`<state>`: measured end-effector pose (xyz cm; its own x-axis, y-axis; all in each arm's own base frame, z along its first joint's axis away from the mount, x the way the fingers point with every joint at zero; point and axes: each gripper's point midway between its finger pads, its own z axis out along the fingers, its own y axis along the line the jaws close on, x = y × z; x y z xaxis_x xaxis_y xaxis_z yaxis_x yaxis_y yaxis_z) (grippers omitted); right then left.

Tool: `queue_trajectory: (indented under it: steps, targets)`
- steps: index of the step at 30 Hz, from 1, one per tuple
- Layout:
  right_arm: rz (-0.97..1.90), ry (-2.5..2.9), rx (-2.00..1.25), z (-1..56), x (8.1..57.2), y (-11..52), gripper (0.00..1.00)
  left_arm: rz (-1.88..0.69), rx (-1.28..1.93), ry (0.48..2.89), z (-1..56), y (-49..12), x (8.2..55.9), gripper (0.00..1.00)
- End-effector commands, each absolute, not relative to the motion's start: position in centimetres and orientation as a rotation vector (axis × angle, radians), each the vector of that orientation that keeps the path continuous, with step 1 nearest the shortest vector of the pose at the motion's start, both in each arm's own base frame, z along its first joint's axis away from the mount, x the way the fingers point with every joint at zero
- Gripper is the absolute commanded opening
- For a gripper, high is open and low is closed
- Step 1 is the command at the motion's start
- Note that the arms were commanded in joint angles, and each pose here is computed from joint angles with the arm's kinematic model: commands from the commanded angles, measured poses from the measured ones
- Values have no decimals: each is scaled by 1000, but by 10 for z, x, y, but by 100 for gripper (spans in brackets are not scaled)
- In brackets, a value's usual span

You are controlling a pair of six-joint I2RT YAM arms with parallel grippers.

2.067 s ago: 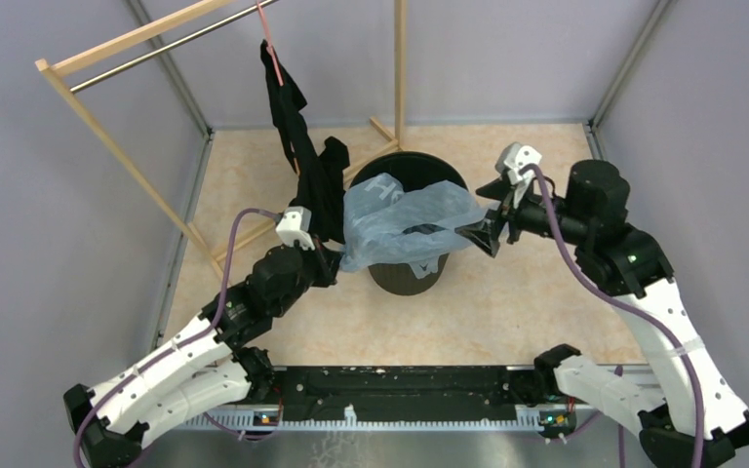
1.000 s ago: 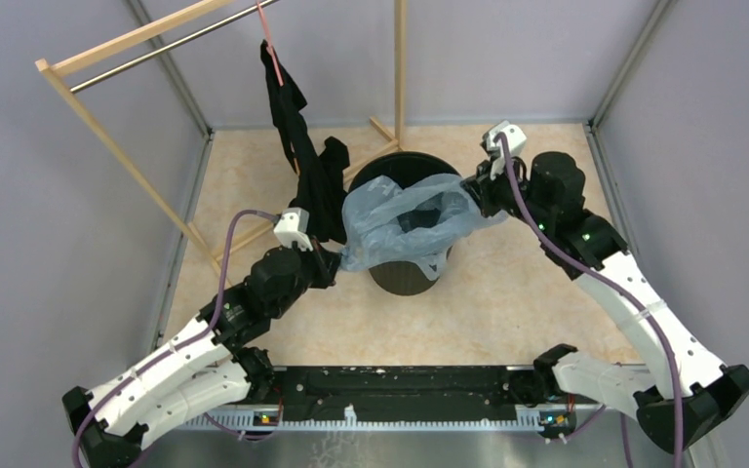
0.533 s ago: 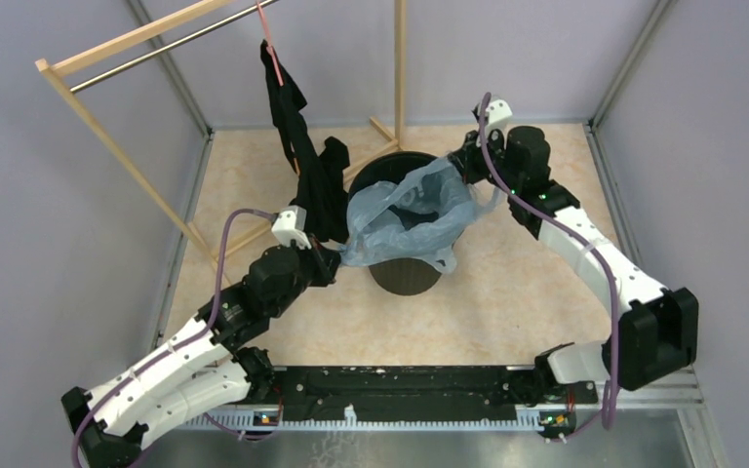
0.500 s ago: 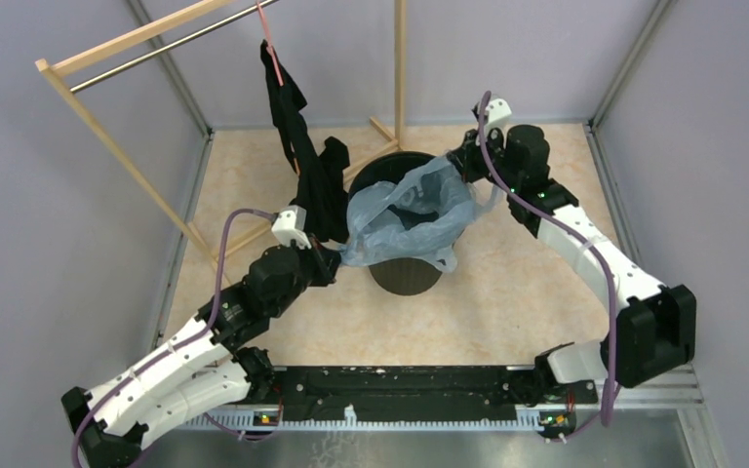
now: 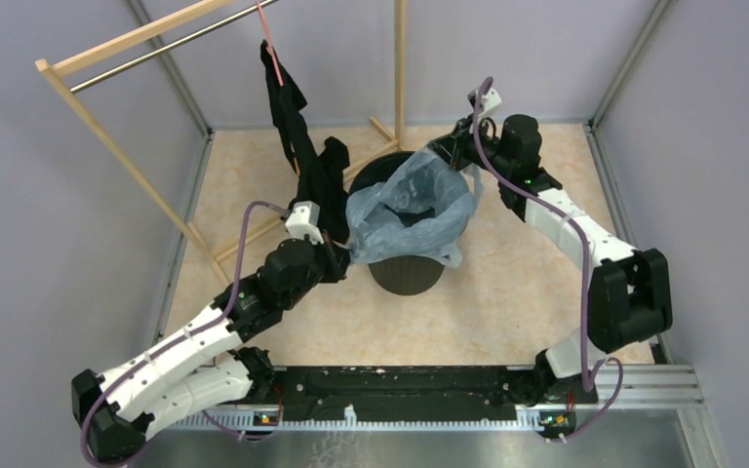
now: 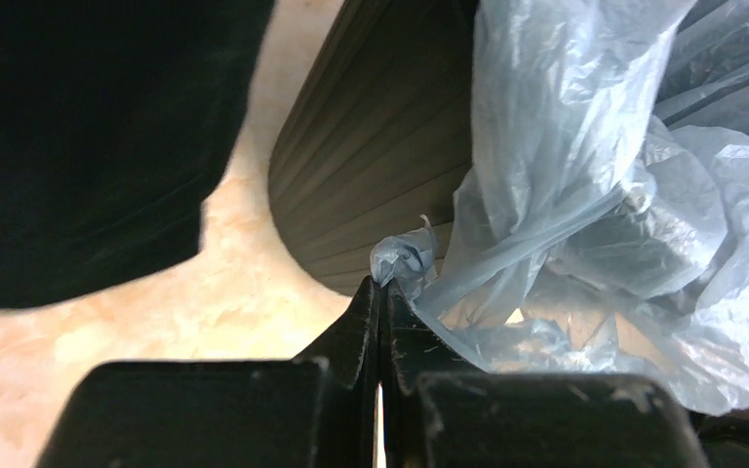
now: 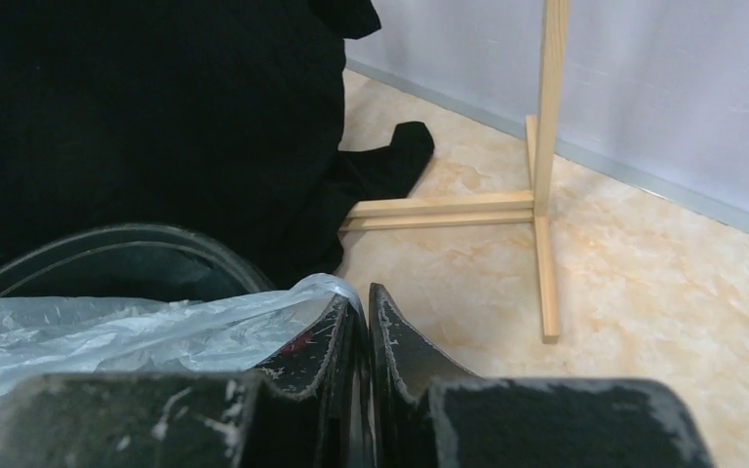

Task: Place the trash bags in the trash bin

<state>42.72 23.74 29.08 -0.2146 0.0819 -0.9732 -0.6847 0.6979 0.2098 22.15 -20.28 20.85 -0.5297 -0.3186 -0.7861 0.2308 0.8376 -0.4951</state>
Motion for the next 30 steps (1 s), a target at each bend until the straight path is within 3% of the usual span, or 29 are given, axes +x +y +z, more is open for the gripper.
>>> queue_trajectory:
  steps: [1,5,13,18,25,28,30]
  targets:
    - [874,1669,-454,284,438,233,10,-807,-40,2010,211,-230,225,0]
    - [929,1756,-403,277,432,223,13,-880,2,2066,205,-254,223,0]
    - [860,1787,-345,297,432,202,31,-990,66,2092,194,-299,205,0]
    - [907,1839,-374,297,445,212,37,-1008,181,2120,193,-337,189,0]
    - [862,1884,-369,294,439,205,47,-927,176,2142,187,-317,182,0]
    - [821,1871,-373,303,430,198,53,-851,132,2144,189,-287,179,11]
    - [813,1855,-375,310,425,196,56,-818,99,2121,196,-266,177,28]
